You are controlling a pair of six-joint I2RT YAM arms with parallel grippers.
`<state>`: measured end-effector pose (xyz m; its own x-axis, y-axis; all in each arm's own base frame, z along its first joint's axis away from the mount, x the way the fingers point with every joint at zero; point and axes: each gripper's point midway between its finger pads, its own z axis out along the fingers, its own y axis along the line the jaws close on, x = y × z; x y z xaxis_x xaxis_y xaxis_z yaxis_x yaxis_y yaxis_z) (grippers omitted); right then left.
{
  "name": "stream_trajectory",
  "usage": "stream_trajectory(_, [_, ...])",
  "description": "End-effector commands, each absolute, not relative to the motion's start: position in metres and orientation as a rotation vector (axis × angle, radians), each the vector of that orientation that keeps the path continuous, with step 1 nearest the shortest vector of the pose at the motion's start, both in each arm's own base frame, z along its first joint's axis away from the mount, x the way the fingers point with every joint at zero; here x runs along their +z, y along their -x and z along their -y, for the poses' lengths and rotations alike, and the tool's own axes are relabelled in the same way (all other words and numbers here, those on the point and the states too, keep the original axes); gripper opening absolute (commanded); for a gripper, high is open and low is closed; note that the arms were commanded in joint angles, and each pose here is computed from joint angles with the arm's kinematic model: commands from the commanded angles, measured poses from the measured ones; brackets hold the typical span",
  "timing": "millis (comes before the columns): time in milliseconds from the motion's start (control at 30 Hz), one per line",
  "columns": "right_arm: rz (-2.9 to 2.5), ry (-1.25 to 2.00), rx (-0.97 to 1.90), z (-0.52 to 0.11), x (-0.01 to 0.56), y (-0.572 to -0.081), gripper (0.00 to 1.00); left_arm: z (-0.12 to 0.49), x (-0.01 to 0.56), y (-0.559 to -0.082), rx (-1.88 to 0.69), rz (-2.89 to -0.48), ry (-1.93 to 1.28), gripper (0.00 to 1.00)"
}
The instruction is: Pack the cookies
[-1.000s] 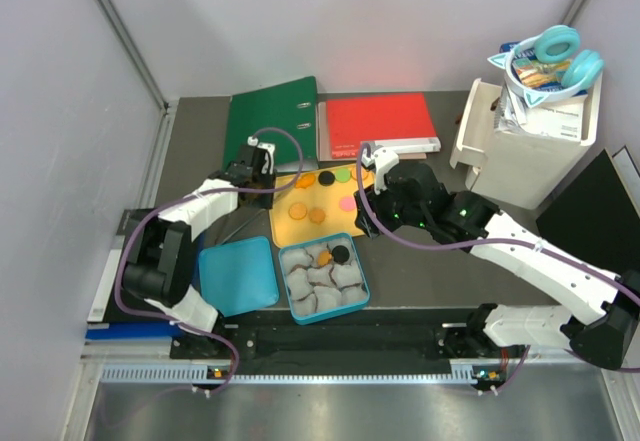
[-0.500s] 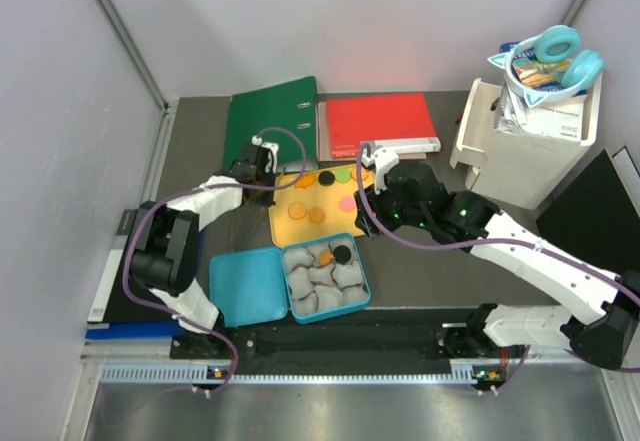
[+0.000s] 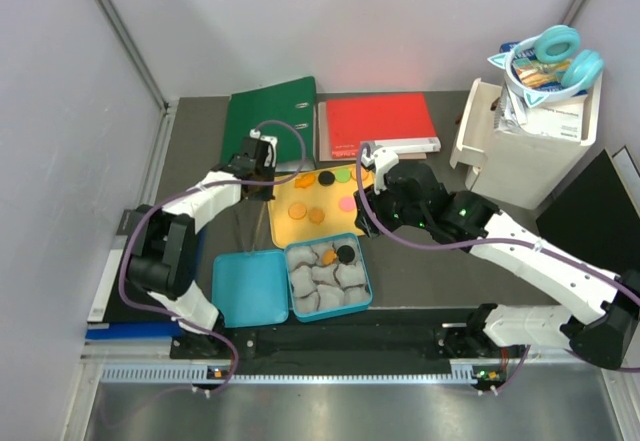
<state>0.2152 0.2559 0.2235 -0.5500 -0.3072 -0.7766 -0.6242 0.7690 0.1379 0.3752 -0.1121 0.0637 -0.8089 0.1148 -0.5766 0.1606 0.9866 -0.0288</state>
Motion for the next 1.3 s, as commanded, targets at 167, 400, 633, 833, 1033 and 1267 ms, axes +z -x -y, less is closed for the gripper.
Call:
stream_trajectory(167, [-2.154,0.662,0.532,-0.259,0.231,-0.223,0.59,0.083,0.120,-0.378,0.042,-2.402,-0.108,0.06])
stream_trajectory(400, [-2.157,0.666,0.538,-0.260,0.231,-0.222,0.59,0.052,0.103,-0.361,0.098,-2.419,0.008,0.08])
stream_trajectory(633, [-2.158,0.669,0.552,-0.262,0.232,-0.222,0.59,0.047,0.070,-0.350,0.128,-2.554,0.087,0.20])
stream_trajectory(833, [-2.163,0.674,0.552,-0.262,0.230,-0.220,0.59,0.045,0.073,-0.359,0.158,-2.543,0.190,0.52])
stream_trajectory(1033, [-2.163,0.670,0.548,-0.263,0.229,-0.222,0.59,0.025,0.099,-0.362,0.281,-2.443,0.535,0.74])
stream_trajectory(1267, [-2.167,0.669,0.541,-0.264,0.227,-0.224,0.59,0.041,0.096,-0.334,0.175,-2.451,0.769,0.91])
